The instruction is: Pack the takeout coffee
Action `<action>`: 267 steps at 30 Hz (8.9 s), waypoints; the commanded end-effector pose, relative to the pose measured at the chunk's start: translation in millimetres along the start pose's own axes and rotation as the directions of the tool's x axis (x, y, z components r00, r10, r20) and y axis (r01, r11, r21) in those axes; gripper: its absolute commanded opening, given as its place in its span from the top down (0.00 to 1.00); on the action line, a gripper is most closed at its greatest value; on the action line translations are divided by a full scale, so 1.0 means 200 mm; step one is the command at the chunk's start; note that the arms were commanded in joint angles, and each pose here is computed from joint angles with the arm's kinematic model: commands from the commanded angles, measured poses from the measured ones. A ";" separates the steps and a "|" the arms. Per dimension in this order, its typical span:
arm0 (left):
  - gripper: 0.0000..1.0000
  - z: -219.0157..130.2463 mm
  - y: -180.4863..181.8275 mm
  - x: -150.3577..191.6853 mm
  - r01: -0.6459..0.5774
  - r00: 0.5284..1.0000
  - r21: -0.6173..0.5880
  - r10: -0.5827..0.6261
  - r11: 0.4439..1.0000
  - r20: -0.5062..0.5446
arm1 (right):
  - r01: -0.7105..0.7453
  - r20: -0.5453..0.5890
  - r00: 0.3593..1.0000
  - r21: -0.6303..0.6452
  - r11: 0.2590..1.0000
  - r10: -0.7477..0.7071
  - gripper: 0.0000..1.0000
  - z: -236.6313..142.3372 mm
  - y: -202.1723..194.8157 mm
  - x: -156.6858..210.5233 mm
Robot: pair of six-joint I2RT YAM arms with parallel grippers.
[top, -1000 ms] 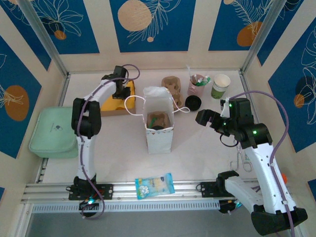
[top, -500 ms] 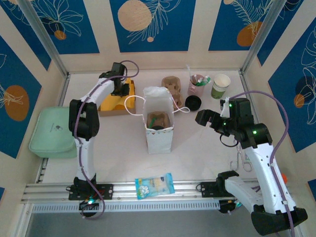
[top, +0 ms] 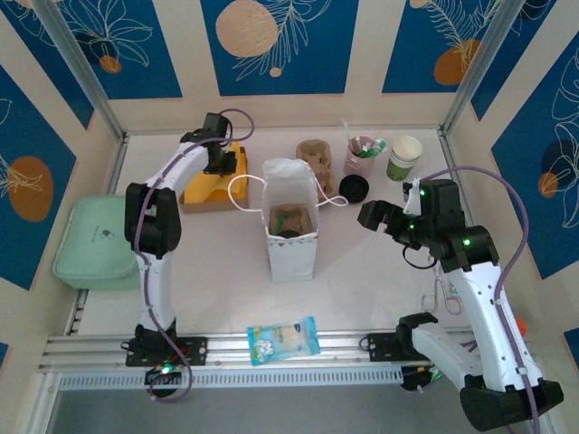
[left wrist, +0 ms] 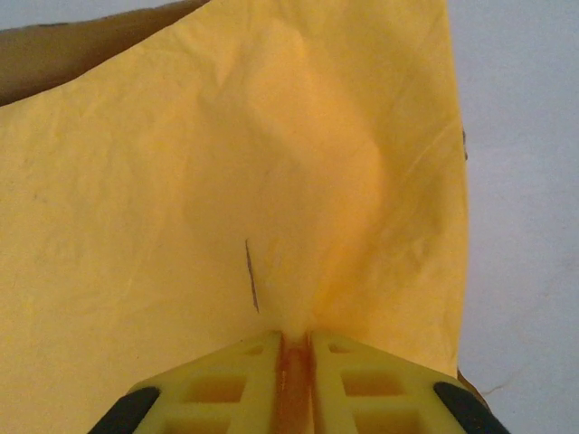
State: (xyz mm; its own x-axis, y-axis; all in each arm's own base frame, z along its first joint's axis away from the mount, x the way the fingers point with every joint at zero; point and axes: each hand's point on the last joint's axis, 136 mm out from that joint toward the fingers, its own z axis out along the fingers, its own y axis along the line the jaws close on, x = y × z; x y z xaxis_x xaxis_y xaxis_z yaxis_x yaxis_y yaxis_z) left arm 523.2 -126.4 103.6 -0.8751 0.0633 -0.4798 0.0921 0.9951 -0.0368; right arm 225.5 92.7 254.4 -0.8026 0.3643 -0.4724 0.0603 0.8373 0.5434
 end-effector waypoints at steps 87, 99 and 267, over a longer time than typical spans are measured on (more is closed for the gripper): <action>0.44 -0.33 0.14 -0.02 0.159 0.964 0.168 -0.190 0.973 0.184 | -0.005 -0.016 1.000 -0.056 0.998 0.004 0.03 0.03 0.09 0.01; 0.36 -0.28 -0.22 0.22 -0.286 0.935 -0.087 0.298 0.954 0.193 | 0.075 0.045 0.996 -0.096 0.993 -0.071 0.00 -0.08 0.15 -0.01; 0.96 -0.09 -0.40 -0.08 -0.466 0.872 -0.152 0.481 0.872 0.091 | 0.067 0.000 0.998 -0.120 0.991 -0.068 0.02 0.03 0.26 -0.06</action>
State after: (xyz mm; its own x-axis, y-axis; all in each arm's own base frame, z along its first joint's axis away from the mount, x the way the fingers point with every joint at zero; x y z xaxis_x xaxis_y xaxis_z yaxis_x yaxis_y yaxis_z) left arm 515.7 -210.8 86.7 -0.7088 0.5349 -0.4599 0.4430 0.8449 0.2999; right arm 241.5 132.2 268.2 -0.8225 0.3053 -0.4798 -0.0392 0.8112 0.5834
